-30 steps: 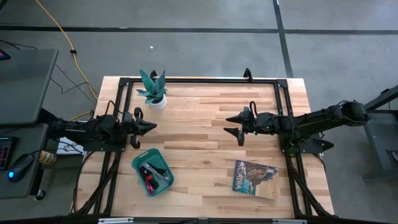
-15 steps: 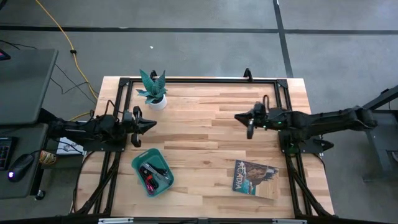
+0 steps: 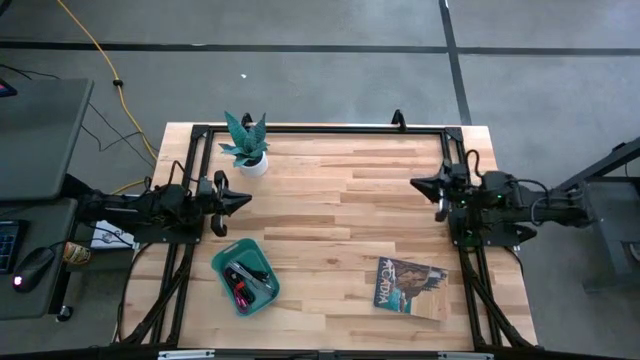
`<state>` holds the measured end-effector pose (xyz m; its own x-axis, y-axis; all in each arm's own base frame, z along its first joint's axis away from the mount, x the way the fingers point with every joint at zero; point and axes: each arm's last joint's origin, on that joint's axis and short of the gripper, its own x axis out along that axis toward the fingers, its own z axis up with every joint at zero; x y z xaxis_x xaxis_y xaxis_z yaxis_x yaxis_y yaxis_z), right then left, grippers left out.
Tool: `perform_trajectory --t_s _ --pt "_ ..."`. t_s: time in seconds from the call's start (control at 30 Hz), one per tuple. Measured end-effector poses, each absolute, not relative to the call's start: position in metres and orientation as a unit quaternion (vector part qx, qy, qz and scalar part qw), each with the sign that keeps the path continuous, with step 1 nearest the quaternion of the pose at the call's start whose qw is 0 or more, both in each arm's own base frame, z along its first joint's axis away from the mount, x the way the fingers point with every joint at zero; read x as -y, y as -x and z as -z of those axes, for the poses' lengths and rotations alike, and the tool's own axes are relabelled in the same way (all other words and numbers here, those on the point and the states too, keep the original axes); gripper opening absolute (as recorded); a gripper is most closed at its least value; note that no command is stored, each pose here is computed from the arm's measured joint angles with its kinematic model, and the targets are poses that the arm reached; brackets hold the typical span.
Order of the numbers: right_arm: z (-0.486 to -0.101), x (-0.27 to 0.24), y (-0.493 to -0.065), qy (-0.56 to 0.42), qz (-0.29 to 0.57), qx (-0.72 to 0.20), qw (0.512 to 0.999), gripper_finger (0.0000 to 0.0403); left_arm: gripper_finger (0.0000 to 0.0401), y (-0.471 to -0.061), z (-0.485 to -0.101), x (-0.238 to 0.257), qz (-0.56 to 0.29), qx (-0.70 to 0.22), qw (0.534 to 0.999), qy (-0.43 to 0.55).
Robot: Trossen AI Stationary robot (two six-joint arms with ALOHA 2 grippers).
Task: Pick and place USB-C Cables
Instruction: Return to Home Position
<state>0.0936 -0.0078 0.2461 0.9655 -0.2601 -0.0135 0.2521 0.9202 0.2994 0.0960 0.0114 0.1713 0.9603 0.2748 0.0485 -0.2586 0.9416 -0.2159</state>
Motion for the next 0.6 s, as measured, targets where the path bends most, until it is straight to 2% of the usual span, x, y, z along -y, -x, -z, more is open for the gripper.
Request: perform_trajectory --t_s 0.27,0.6 --pt "-0.22 0.006 -0.083 -0.159 0.086 0.054 0.982 0.0001 0.0003 -0.096 -0.171 -0.011 -0.135 0.039 0.985 0.104" --pt "-0.181 0.003 -0.096 -0.157 0.028 0.082 0.984 0.0 0.0003 -0.096 -0.171 -0.011 -0.135 0.039 0.985 0.104"
